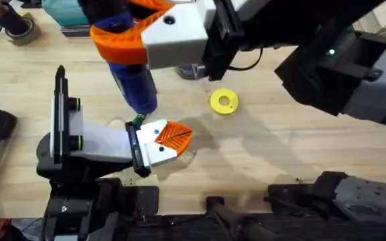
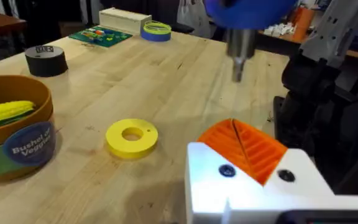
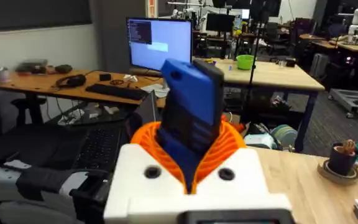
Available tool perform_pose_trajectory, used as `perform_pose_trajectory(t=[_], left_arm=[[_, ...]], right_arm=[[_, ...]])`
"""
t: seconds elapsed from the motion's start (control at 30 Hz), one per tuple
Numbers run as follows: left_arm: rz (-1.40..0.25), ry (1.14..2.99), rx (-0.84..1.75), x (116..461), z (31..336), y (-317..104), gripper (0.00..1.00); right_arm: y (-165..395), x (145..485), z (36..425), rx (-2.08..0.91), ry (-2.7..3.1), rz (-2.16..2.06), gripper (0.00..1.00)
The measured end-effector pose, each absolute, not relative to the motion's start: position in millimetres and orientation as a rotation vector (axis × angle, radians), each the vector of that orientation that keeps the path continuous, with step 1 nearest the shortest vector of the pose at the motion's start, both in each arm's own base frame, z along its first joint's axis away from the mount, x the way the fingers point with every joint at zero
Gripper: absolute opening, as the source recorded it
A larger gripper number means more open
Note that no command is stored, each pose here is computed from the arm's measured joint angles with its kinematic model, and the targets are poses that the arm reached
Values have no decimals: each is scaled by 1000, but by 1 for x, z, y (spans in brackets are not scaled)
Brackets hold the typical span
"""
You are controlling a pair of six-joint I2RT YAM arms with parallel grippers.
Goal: Pick up the gripper from the table and insert it into the empty holder that is missing its gripper. Then pick up a screw, insert it into the mounting hole, and use the screwdriver to tighten it. Finally, clean up the table by picking up the vegetable and placing it into the bucket.
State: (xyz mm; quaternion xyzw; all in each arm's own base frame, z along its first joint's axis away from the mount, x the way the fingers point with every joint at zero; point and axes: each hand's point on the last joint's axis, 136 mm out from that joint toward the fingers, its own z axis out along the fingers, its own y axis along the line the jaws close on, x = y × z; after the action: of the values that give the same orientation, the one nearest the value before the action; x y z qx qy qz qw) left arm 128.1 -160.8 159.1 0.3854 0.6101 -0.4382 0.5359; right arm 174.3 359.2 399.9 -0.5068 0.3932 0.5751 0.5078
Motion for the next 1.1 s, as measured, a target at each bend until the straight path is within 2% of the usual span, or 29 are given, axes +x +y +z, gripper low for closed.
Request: perform_pose_trajectory(t=[0.23, 0.4, 0.6, 0.63, 0.9, 1.1], left_arm=[[-1043, 1453, 918, 128, 159, -161, 14], [-1043, 1453, 918, 128, 159, -161, 14], [-1043, 1453, 917, 128, 159, -161, 14], [-1041, 1454, 916, 129, 159, -161, 14], [-1039, 1454, 915, 129, 159, -161, 14], [-1039, 1454, 915, 129, 159, -161, 14]], right_arm=[[363, 185, 381, -1223, 1077, 1378, 25], [349, 223, 358, -1206, 1406, 1261, 24], [308, 264, 376, -1191, 1573, 903, 24], [287, 281, 375, -1189, 1600, 714, 24], [219, 307, 308, -1317, 1846, 247, 24], [169, 320, 251, -1432, 2061, 60, 24]])
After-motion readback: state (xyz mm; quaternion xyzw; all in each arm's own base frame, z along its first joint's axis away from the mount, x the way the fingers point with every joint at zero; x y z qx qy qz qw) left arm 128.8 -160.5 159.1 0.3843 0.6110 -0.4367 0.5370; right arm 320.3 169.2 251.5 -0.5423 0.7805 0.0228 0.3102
